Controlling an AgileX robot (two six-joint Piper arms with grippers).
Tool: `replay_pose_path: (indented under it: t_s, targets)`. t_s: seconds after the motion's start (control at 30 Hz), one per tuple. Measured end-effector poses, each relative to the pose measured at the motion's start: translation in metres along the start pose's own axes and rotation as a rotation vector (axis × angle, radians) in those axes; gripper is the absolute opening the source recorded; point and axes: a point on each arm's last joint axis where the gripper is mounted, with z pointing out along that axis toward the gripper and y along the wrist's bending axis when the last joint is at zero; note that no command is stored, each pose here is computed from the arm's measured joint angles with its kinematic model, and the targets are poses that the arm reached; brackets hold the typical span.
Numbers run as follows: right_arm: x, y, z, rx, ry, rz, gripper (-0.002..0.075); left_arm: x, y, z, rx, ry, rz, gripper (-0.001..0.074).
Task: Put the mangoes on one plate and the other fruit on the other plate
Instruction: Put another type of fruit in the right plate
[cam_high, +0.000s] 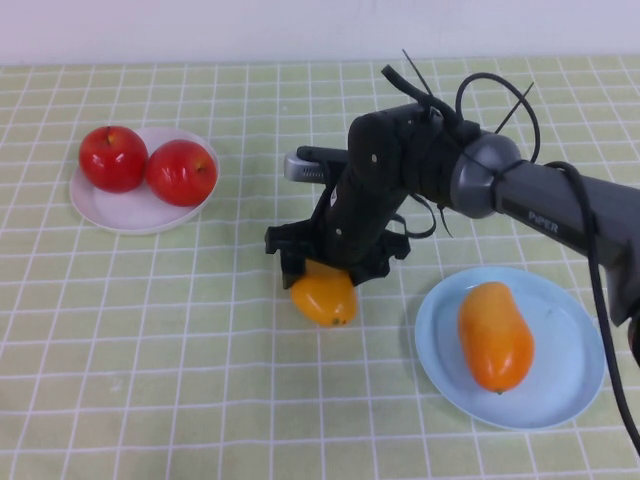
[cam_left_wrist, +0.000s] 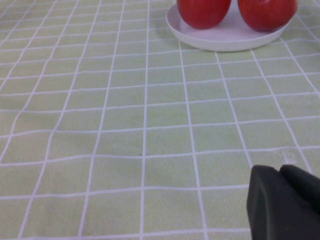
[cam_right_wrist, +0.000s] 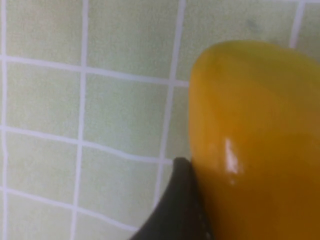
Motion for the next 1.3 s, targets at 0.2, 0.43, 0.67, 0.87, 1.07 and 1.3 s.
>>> replay_pose_path:
  t_s: [0.2, 0.43, 0.67, 0.87, 1.07, 1.3]
  targets:
    - [0.002, 0.0, -0.037, 0.073, -0.032, -0.111, 0.0538, 0.0, 0.0, 0.0, 0.0, 0.0, 0.0, 0.0002]
    - [0.037, -0.02, -0.113, 0.195, -0.082, -0.182, 0.0538, 0.0, 0.0, 0.0, 0.0, 0.0, 0.0, 0.0002]
    - [0.083, -0.089, -0.149, 0.212, -0.141, 0.022, 0.0538, 0.0, 0.0, 0.0, 0.0, 0.0, 0.0, 0.0002]
    - [0.099, -0.145, -0.135, 0.272, -0.047, 0.197, 0.0538, 0.0, 0.0, 0.0, 0.0, 0.0, 0.0, 0.0002]
    - [0.101, -0.165, -0.122, 0.29, -0.031, 0.25, 0.0538, 0.0, 0.0, 0.0, 0.0, 0.0, 0.0, 0.0002]
    - [0.095, -0.168, -0.102, 0.289, -0.016, 0.253, 0.0552, 0.0, 0.0, 0.0, 0.0, 0.0, 0.0, 0.0002]
